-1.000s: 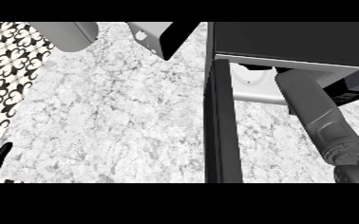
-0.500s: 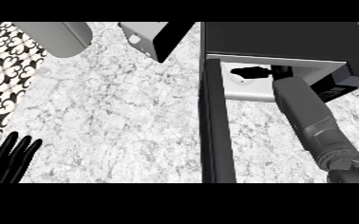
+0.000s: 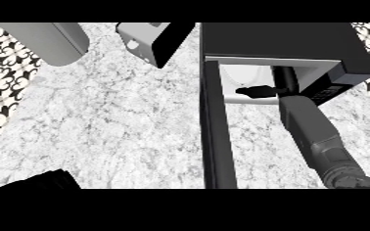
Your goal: Pick up the milk, place it into the microwave and close the microwave
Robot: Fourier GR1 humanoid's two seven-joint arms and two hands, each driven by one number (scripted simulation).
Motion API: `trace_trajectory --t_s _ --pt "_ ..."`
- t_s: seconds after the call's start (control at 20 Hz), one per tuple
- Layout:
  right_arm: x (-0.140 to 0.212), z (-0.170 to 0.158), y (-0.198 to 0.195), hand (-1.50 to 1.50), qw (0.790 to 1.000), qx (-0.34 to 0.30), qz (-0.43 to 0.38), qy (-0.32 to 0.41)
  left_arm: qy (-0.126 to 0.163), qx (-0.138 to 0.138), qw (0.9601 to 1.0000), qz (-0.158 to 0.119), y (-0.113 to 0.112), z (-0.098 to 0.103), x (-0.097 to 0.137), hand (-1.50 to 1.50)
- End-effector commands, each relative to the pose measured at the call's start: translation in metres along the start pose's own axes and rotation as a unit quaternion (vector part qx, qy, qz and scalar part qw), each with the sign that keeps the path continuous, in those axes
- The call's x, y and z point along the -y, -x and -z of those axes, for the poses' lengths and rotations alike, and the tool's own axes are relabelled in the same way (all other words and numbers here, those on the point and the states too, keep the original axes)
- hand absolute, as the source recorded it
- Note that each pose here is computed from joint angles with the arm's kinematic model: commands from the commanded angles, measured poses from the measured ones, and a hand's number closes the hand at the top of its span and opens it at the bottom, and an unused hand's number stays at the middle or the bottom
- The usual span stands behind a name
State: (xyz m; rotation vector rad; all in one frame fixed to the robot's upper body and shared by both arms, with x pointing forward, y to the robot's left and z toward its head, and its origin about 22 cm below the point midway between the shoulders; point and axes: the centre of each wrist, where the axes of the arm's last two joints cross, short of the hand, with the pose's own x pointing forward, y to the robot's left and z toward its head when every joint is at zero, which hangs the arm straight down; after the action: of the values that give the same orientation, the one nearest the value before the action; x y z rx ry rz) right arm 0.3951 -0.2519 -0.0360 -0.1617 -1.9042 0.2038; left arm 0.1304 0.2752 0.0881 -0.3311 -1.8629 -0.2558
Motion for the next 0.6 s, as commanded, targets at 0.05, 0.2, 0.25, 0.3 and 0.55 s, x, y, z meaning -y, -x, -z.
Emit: trace_trajectory --t_s 0.05,0.2,0.25,0.3,0.55 --pt "0.018 -0.044 0.026 -1.50 0.997 -0.024 0.067 -0.009 0.023 -0.005 0.9996 -0.018 0.002 0.009 0.019 1.50" --pt "-0.005 -0.062 0.035 -1.50 0.996 -0.026 0.086 -0.026 0.025 -0.019 0.9993 -0.018 0.010 0.018 0.019 1.50" --pt "0.002 -0.081 0.044 -1.50 0.995 -0.029 0.089 -0.019 0.028 -0.030 0.9990 -0.019 0.006 0.014 0.031 1.50" --pt "0.007 -0.089 0.047 -1.50 0.996 -0.024 0.088 -0.016 0.036 -0.024 0.9988 -0.024 -0.002 0.017 0.044 1.50" --pt "-0.004 -0.105 0.050 -1.50 0.995 -0.026 0.092 -0.018 0.062 -0.042 0.9969 -0.022 0.023 0.049 0.043 1.50"
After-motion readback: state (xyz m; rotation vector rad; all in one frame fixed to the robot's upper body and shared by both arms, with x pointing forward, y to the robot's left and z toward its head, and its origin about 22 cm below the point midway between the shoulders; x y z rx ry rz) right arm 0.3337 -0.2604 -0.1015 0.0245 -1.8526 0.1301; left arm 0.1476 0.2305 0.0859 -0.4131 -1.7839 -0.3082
